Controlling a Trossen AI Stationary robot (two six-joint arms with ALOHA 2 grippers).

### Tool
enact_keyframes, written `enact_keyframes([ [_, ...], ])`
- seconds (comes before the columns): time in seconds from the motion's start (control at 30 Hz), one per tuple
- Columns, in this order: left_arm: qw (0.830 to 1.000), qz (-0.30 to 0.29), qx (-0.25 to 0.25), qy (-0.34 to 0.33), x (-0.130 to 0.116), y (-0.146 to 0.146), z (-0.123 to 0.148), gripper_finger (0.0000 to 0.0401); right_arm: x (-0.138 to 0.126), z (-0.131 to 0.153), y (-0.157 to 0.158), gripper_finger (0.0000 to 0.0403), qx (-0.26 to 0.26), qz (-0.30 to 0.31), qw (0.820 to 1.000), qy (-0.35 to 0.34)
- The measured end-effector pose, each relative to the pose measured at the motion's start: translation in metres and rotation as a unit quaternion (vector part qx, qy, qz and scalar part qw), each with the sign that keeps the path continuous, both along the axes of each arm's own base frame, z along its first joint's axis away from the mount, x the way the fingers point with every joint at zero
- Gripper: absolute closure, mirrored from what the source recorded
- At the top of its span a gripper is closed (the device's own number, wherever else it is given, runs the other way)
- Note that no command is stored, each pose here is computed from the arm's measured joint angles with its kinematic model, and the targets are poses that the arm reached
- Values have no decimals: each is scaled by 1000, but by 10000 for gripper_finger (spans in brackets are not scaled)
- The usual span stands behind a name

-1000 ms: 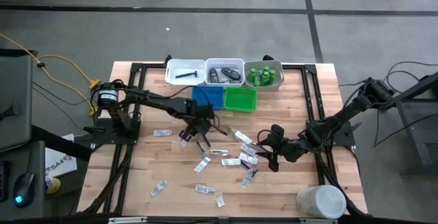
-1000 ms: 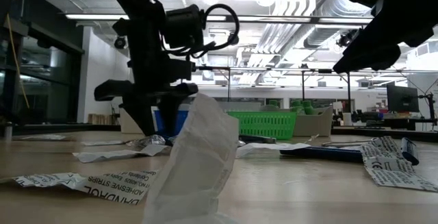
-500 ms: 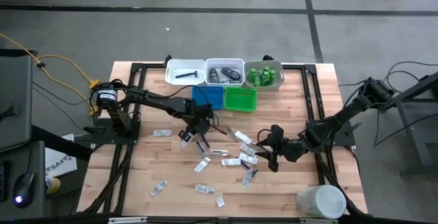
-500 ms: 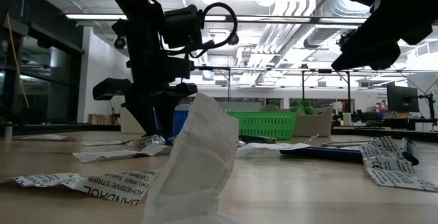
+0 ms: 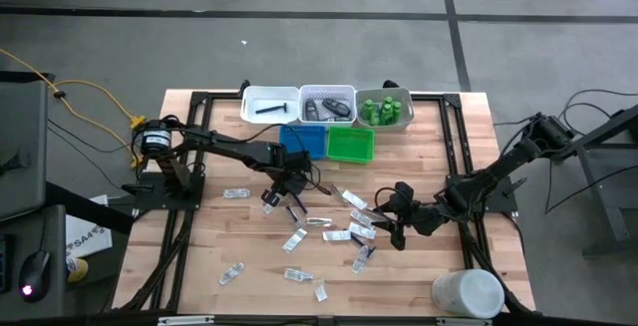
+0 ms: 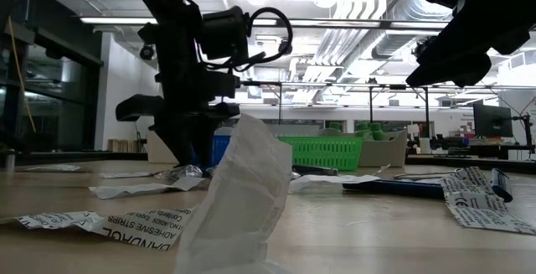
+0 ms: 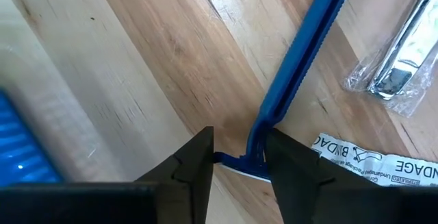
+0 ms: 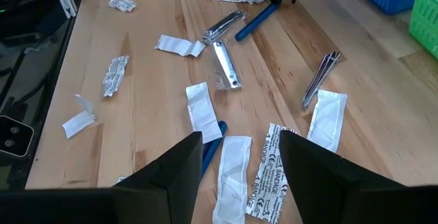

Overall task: Pick & Place Travel size toiletries
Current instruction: Put the blue razor into the white bin

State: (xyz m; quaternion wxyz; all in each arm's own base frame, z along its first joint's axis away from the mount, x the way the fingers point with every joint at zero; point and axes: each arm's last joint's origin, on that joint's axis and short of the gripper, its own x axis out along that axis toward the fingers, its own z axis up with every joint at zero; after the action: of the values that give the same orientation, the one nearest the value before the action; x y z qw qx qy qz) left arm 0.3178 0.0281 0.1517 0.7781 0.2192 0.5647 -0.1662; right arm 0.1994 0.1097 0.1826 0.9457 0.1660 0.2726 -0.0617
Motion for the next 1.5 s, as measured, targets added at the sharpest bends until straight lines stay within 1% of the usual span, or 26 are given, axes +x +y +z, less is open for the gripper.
enact_keyframes([
  [0.23,1000,12,-2,-5,8,1,12,269,0,0,0,215,0,1,1000,0],
  [0.43,1000,21,-2,0,8,1,12,265,0,0,0,215,-2,8,1000,2],
  [0.53,1000,26,-3,0,8,1,12,246,0,0,0,215,-5,10,1000,2],
  [0.7,999,35,-7,-2,8,1,13,198,0,0,0,215,-7,12,1000,3],
  [0.77,999,36,-7,-3,8,1,13,185,0,0,0,215,-8,12,1000,3],
  [0.83,999,39,-8,-3,8,1,13,177,0,0,0,215,-8,12,1000,3],
  [1.0,998,56,-14,6,6,1,13,176,0,0,1,215,-6,15,1000,4],
  [1.17,995,94,-15,16,4,1,13,176,0,0,1,215,-5,15,1000,4],
  [1.27,990,138,-16,16,4,2,13,176,0,0,1,215,-1,12,1000,4],
  [1.4,979,203,-10,14,4,3,13,176,0,0,0,215,0,11,1000,4],
  [1.5,966,259,-13,8,4,4,13,176,0,0,0,215,-1,11,1000,5],
])
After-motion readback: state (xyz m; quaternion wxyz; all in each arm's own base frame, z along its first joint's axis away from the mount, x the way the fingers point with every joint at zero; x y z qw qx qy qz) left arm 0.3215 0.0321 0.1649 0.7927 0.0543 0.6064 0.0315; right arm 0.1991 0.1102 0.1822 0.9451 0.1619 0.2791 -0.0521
